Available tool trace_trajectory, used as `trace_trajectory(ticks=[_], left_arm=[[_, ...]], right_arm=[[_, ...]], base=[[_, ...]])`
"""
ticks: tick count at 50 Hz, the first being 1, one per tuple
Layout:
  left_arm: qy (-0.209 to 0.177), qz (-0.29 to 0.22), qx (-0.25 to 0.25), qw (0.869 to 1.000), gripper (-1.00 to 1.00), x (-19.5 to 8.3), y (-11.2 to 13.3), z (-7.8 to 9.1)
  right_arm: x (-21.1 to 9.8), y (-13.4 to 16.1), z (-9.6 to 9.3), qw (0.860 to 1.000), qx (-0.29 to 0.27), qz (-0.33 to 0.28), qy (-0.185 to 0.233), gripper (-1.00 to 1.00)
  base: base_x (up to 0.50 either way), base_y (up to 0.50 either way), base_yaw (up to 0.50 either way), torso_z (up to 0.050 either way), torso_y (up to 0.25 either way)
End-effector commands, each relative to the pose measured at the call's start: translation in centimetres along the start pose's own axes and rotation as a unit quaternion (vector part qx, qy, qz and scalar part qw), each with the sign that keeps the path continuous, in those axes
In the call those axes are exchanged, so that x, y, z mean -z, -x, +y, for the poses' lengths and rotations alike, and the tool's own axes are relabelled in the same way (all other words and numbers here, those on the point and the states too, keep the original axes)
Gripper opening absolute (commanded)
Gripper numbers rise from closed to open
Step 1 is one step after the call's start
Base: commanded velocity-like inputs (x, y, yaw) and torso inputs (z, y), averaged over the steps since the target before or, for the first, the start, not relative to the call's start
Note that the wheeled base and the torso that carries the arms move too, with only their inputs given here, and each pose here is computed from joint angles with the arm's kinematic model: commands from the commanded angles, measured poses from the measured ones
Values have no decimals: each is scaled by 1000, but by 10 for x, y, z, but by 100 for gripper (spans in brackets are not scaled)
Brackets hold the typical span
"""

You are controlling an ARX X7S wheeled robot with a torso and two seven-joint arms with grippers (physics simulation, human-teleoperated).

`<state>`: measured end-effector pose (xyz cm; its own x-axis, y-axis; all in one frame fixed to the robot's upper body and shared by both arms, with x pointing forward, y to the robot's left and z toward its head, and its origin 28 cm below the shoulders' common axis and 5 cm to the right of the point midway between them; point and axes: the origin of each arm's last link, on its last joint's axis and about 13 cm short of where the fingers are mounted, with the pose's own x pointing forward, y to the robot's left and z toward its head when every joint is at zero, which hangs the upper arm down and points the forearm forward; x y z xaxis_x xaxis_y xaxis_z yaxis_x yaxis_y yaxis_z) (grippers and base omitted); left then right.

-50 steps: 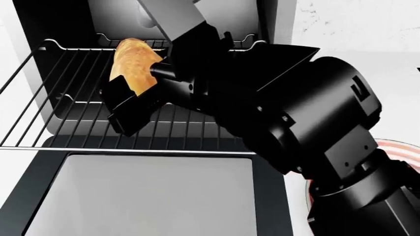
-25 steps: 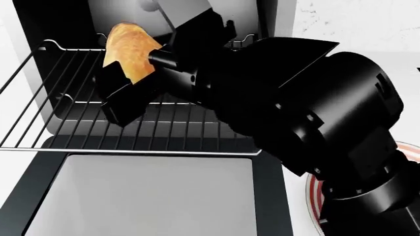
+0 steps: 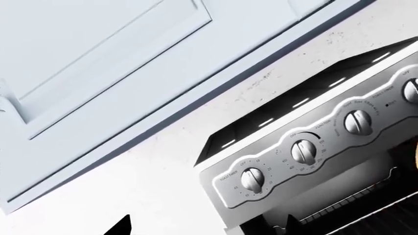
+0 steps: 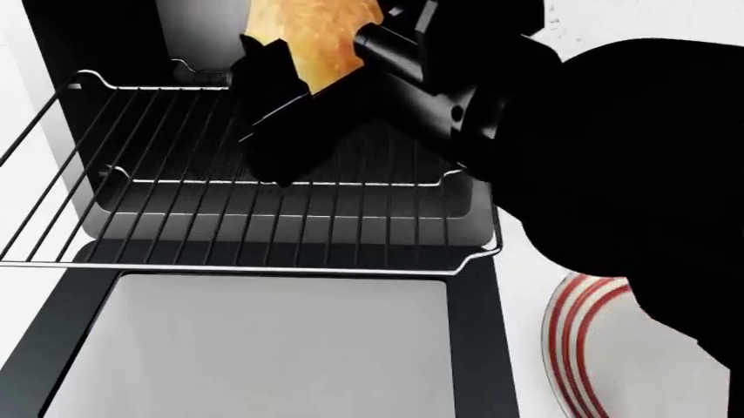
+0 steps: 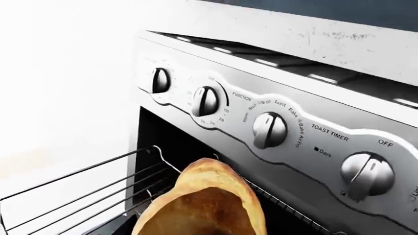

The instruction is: Pick the bread from the top rack and place it on the plate on the counter.

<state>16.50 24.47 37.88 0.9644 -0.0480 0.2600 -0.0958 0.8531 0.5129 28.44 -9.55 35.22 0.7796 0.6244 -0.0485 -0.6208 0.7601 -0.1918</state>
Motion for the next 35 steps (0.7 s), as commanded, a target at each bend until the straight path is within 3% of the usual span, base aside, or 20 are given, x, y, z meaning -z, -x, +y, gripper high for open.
trace_trajectory(ticks=[1, 2, 3, 4, 15, 35], left_arm=[[16, -24, 4, 1000, 100, -9, 0, -1], [16, -25, 5, 1000, 100, -10, 1, -1], [15, -29, 3, 999, 100, -13, 0, 1], [16, -30, 2, 999, 100, -13, 0, 1], [17, -31, 4, 999, 100, -13, 0, 0], [20, -33, 6, 999, 100, -12, -2, -3]], right_arm=[[-11, 30, -4, 999, 29, -21, 24, -100], [-11, 33, -5, 999, 34, -22, 25, -100], [-14, 62, -14, 996, 85, -33, 21, -100], [-13, 66, -14, 995, 93, -32, 20, -100], [-18, 91, -8, 991, 129, -34, 18, -100], [-7, 130, -24, 976, 214, 23, 31, -100]], base=[[0, 0, 0, 0, 0], [0, 0, 0, 0, 0], [0, 0, 0, 0, 0], [0, 0, 0, 0, 0], [0, 0, 0, 0, 0], [0, 0, 0, 0, 0]])
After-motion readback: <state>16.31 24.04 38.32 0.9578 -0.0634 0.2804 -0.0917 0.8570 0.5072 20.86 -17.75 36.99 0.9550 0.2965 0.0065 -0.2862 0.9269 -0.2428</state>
